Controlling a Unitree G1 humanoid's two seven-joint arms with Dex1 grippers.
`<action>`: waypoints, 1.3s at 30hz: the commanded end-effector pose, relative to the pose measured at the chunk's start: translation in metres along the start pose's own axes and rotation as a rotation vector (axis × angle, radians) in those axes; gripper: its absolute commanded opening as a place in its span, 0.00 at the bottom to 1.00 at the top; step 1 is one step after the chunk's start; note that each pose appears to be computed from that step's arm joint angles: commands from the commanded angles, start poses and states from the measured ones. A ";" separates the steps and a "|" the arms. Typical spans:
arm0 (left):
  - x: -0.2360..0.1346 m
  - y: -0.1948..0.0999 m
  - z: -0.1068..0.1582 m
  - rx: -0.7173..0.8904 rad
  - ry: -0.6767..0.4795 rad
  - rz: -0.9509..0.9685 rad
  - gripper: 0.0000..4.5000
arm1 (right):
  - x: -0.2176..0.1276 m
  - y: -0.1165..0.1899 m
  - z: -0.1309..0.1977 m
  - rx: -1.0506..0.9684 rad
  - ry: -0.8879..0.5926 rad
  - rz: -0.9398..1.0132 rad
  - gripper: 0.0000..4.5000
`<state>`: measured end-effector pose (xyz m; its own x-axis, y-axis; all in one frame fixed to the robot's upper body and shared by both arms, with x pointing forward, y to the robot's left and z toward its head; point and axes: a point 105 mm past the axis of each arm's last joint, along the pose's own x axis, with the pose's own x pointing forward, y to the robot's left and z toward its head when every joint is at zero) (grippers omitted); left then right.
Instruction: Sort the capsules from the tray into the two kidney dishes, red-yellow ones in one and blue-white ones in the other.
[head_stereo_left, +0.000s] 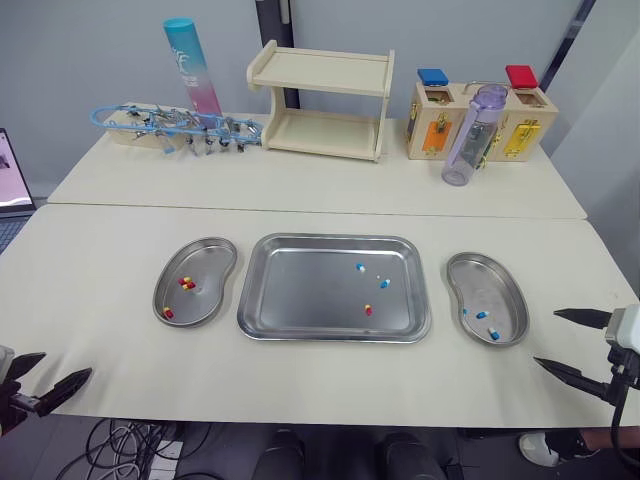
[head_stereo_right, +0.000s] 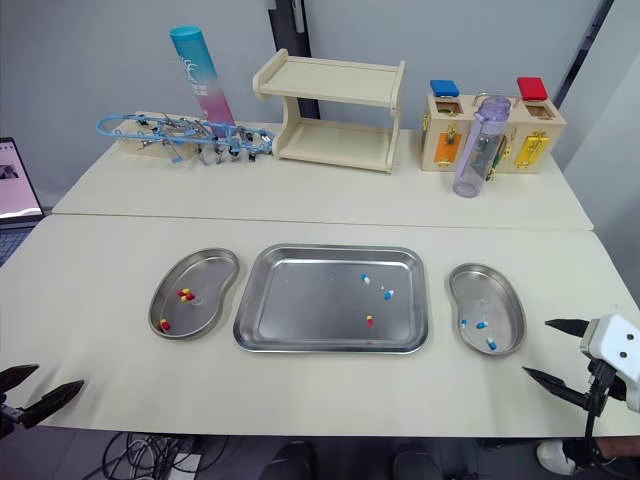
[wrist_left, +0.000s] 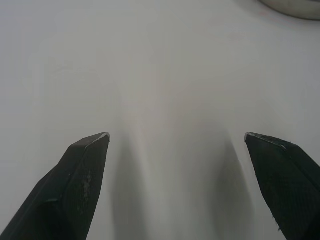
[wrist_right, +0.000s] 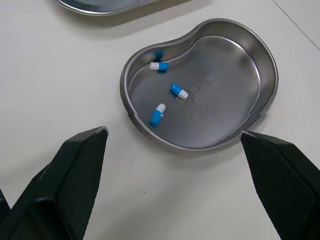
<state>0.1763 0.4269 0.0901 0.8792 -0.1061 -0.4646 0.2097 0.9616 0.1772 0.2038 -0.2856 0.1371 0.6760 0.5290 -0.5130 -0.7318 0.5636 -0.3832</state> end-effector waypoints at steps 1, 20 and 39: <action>-0.003 0.006 0.013 0.057 -0.007 -0.019 0.99 | 0.008 0.009 0.023 -0.041 -0.079 0.013 1.00; -0.001 -0.031 0.030 0.162 -0.030 -0.258 0.99 | 0.088 0.118 0.069 0.082 -0.356 0.055 1.00; 0.097 -0.240 0.164 0.447 -0.362 -1.057 0.86 | 0.099 0.129 0.074 0.125 -0.368 0.070 1.00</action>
<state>0.2787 0.1592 0.1468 0.2988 -0.9097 -0.2884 0.9516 0.2612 0.1622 0.1831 -0.1169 0.0847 0.6179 0.7459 -0.2489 -0.7858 0.5744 -0.2293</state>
